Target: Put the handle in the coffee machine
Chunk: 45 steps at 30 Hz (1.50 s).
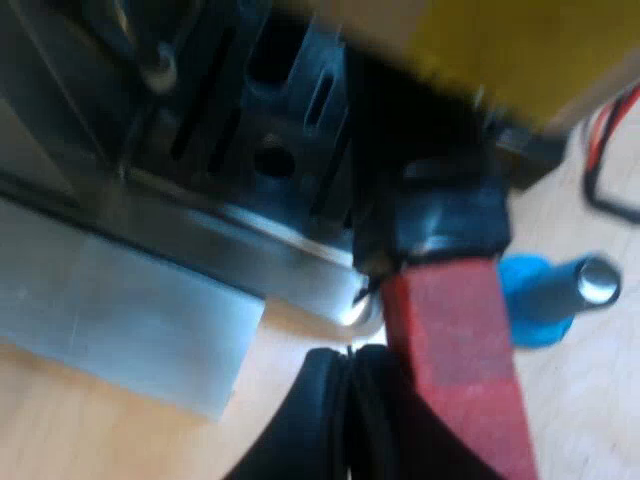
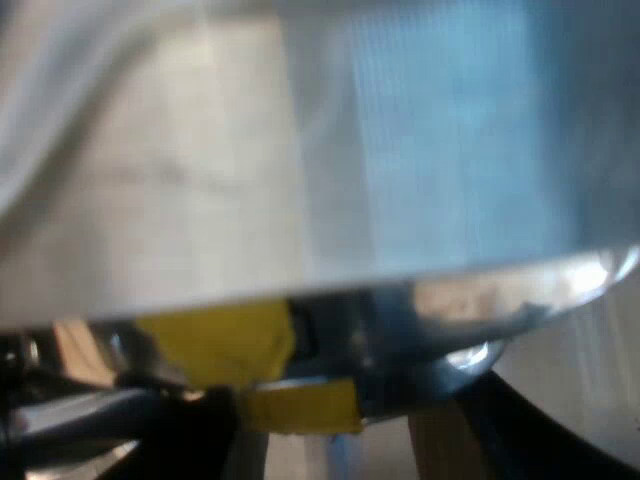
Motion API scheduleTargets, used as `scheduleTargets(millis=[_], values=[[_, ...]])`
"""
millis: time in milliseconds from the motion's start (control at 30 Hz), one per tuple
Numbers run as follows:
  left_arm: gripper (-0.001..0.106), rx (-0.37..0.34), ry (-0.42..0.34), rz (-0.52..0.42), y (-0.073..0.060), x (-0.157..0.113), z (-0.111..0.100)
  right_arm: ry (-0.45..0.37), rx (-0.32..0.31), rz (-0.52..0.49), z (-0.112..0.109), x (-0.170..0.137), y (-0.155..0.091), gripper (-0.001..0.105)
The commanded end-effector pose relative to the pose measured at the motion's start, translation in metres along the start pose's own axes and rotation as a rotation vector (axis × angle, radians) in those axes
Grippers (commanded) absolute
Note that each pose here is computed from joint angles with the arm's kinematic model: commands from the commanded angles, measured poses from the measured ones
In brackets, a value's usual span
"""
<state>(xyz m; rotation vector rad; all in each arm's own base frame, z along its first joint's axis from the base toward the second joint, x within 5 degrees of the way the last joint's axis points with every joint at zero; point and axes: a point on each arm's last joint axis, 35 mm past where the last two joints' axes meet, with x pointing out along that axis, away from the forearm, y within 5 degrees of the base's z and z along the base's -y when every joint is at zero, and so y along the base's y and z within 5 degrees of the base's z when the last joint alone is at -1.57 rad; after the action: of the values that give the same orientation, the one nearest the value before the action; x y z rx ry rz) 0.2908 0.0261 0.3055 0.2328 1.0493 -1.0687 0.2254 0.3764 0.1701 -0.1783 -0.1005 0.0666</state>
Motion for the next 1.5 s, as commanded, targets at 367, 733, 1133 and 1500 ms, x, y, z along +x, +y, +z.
scheduleTargets(millis=[367,733,1133,1500], values=[[0.001,-0.075,-0.026,-0.053,-0.021,0.018,-0.023,-0.077,0.104,0.005,0.025,0.004,-0.003,0.037],[0.001,-0.043,-0.032,0.068,-0.051,0.02,-0.01,-0.077,0.104,0.005,0.025,0.004,-0.003,0.037],[0.001,-0.098,-0.025,0.21,-0.076,0.041,-0.012,-0.079,0.116,0.008,0.027,0.003,-0.003,0.037],[0.001,-0.165,-0.027,0.203,-0.096,0.049,-0.017,0.051,0.139,0.146,0.019,-0.019,-0.021,0.037]])
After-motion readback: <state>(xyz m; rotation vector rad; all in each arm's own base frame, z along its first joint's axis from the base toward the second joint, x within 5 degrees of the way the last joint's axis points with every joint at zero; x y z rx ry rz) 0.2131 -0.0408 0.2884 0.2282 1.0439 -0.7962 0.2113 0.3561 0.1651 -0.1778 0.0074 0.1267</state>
